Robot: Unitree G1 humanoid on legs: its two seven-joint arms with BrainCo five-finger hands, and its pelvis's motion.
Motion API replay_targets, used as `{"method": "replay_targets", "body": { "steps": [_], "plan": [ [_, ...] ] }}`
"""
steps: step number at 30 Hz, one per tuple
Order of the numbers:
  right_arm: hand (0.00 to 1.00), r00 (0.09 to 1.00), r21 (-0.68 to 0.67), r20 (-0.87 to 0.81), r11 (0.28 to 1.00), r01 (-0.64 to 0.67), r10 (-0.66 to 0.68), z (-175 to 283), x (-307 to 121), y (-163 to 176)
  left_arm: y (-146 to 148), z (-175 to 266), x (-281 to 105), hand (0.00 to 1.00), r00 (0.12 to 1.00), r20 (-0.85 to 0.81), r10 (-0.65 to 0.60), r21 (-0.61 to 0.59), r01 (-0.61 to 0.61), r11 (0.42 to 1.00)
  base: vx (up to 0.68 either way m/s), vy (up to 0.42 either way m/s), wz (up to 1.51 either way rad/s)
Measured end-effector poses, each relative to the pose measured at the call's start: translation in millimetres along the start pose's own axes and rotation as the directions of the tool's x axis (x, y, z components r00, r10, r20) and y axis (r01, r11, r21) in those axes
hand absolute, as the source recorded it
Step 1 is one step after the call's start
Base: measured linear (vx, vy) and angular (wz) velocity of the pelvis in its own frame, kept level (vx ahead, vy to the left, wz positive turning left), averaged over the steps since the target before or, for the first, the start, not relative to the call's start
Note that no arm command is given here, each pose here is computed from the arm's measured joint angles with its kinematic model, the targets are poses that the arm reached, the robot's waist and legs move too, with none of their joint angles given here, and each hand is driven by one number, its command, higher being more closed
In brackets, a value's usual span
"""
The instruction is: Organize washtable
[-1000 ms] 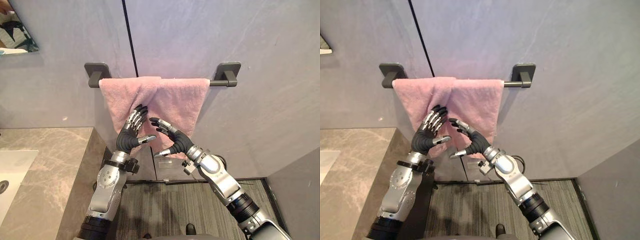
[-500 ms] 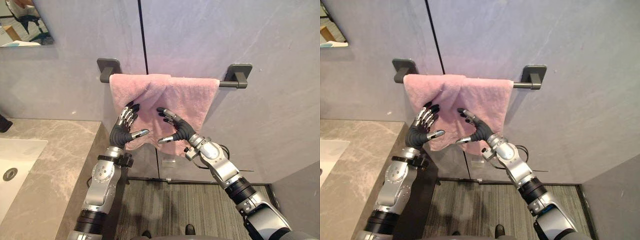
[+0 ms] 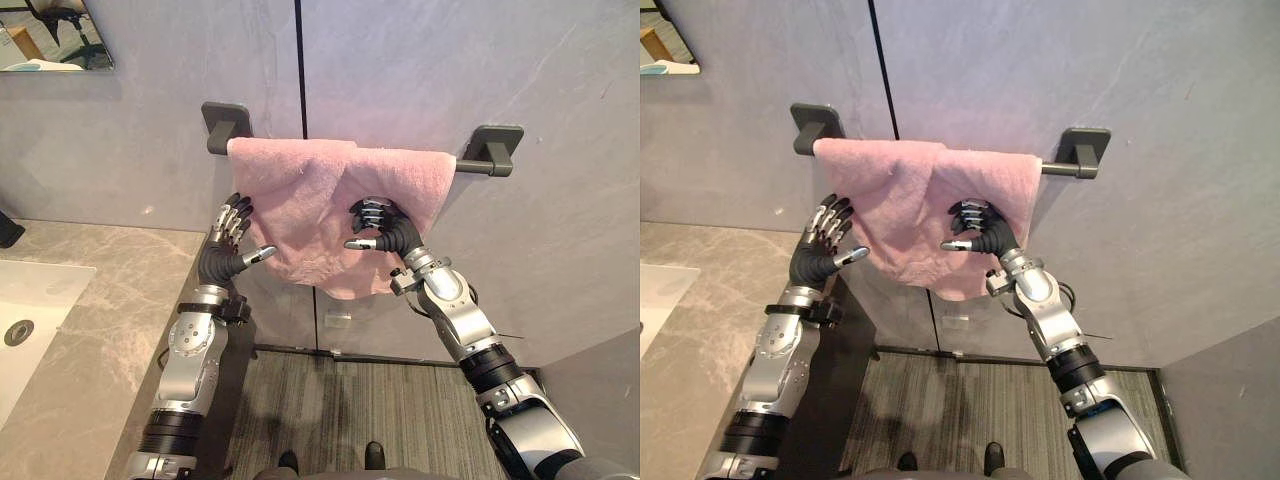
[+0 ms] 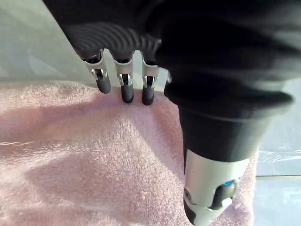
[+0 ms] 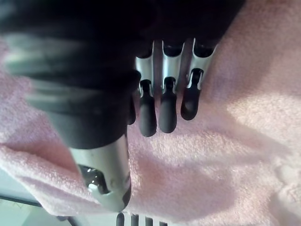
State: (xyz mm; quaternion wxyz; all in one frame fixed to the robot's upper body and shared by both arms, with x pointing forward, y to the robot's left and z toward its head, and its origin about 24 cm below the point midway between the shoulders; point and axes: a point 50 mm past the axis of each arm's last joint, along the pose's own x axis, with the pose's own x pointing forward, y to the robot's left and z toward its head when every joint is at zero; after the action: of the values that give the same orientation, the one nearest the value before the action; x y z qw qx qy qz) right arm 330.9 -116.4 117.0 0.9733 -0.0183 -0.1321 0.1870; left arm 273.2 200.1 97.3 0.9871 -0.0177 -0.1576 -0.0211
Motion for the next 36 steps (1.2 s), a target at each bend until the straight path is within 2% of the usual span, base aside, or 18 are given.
{"method": "replay_targets", "body": {
  "steps": [6, 18, 26, 36],
  "plan": [
    [0.0, 0.997, 0.092, 0.012, 0.993, 0.073, -0.074, -1.7, -5.6, -10.9, 9.2, 2.7, -0.3, 0.0, 0.998, 0.013, 0.055, 0.019, -0.056, 0.998, -0.02, -0.003, -0.07],
    [0.0, 0.989, 0.142, -0.015, 0.979, 0.147, -0.146, -13.0, -24.7, -18.7, 13.4, -3.3, -8.5, 0.0, 0.995, -0.007, 0.104, 0.0, -0.104, 0.995, 0.0, 0.0, -0.02],
    [0.0, 0.96, 0.281, 0.017, 0.923, 0.264, -0.28, -12.9, -48.0, -30.6, 30.9, -12.0, -27.8, 0.0, 0.975, -0.045, 0.218, -0.015, -0.219, 0.976, -0.02, -0.007, 0.0],
    [0.0, 0.92, 0.334, 0.063, 0.877, 0.345, -0.386, -8.6, -75.7, -37.1, 39.0, -25.3, -54.0, 0.0, 0.942, -0.107, 0.319, -0.043, -0.325, 0.945, -0.01, -0.003, -0.01]
  ]
}}
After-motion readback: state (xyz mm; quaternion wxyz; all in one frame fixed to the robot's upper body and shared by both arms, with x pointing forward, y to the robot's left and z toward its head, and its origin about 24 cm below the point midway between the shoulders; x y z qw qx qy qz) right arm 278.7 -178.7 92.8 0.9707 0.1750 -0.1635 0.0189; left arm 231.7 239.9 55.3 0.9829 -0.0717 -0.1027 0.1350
